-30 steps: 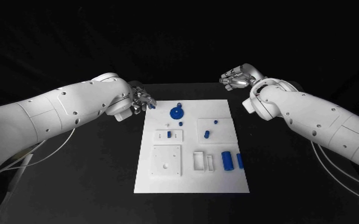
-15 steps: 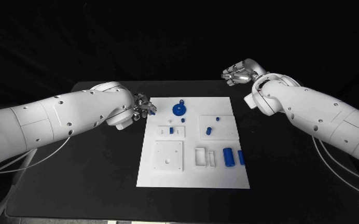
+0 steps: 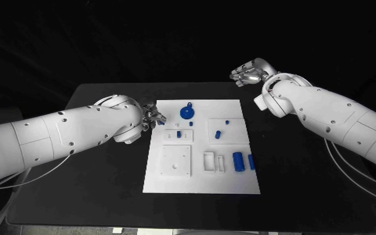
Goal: Assemble the parts on the task board
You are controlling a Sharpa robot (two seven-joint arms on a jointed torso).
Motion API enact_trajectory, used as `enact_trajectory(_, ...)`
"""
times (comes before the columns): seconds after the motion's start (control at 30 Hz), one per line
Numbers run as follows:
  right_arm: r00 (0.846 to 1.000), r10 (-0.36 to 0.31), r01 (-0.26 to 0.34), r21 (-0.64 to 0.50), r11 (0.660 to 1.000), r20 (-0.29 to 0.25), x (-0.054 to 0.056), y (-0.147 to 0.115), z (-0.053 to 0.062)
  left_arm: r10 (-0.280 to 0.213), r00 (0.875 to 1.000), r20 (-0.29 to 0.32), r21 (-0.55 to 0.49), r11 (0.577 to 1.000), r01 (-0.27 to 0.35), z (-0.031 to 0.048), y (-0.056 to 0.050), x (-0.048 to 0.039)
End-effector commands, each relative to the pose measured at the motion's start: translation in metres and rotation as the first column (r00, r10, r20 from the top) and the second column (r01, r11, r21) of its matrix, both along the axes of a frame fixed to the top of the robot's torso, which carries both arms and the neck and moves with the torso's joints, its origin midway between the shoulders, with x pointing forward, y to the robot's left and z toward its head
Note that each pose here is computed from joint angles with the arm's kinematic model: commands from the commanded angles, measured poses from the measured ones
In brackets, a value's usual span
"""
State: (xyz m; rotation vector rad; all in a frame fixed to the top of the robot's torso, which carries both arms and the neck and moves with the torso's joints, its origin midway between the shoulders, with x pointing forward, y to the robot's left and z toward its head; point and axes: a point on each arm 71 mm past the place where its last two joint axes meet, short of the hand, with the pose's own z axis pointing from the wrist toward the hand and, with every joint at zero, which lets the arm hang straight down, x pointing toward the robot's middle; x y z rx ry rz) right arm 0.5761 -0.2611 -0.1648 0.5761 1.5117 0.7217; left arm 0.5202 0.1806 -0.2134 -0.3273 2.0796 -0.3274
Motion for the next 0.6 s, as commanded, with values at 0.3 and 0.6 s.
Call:
enact_trajectory(0.3, 1.0, 0.022, -0.022, 0.007, 1.0, 0.0, 0.0, 0.003, 0.0, -0.074, 0.997, -0.004, 0.045, 0.996, 0.074, -0.0157, -0.016, -0.0045)
enact_trajectory(0.6, 1.0, 0.026, -0.026, 0.007, 1.0, -0.003, 0.0, 0.005, 0.0, -0.103, 0.994, -0.038, 0.055, 0.993, 0.104, -0.0219, -0.023, -0.0039)
